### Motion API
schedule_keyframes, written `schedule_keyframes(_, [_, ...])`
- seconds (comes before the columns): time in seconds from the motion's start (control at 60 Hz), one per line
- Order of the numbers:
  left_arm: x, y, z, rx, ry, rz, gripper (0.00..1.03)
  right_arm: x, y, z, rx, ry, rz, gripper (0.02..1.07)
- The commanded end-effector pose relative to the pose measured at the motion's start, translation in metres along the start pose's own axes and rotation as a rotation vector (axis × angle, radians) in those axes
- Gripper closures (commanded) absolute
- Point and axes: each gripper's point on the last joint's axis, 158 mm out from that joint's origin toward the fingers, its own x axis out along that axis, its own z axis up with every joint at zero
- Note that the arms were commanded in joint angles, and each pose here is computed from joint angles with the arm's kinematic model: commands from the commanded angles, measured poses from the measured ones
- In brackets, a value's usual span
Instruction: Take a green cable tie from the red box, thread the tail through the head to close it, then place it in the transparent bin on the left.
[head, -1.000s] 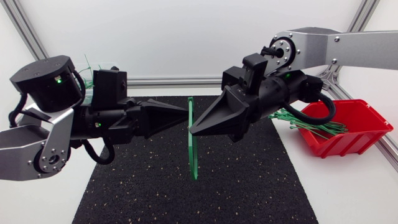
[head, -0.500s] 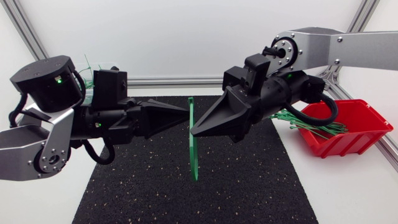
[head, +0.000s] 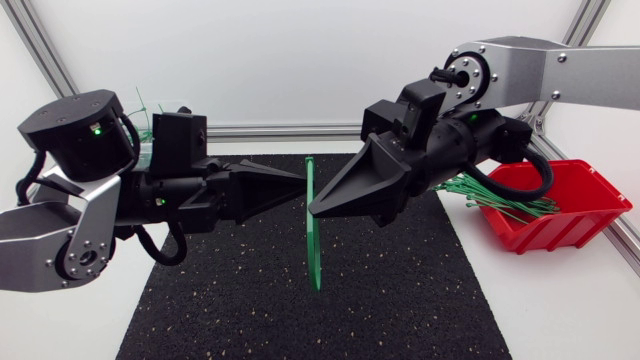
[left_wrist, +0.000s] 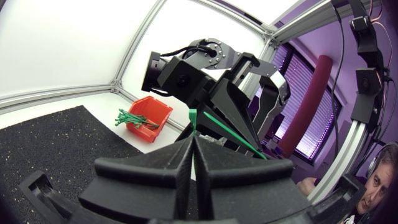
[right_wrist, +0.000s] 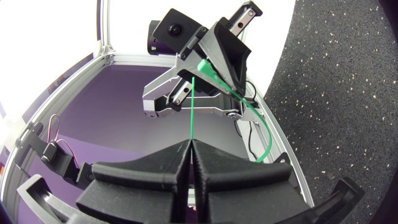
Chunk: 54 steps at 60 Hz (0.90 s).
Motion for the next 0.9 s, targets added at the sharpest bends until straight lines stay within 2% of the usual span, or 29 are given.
schedule_keyframes(0.0, [0.000,-0.001,-0.006,0.002,0.006,-0.003,1.00,0.003,-0.004,-0.002,0.008,0.008,0.008,1.01])
schedule_keyframes(0.883, [0.002,-0.002,-0.007,0.002,0.008,-0.007,1.00,0.002,-0.010,0.001,0.009,0.005,0.008,1.02])
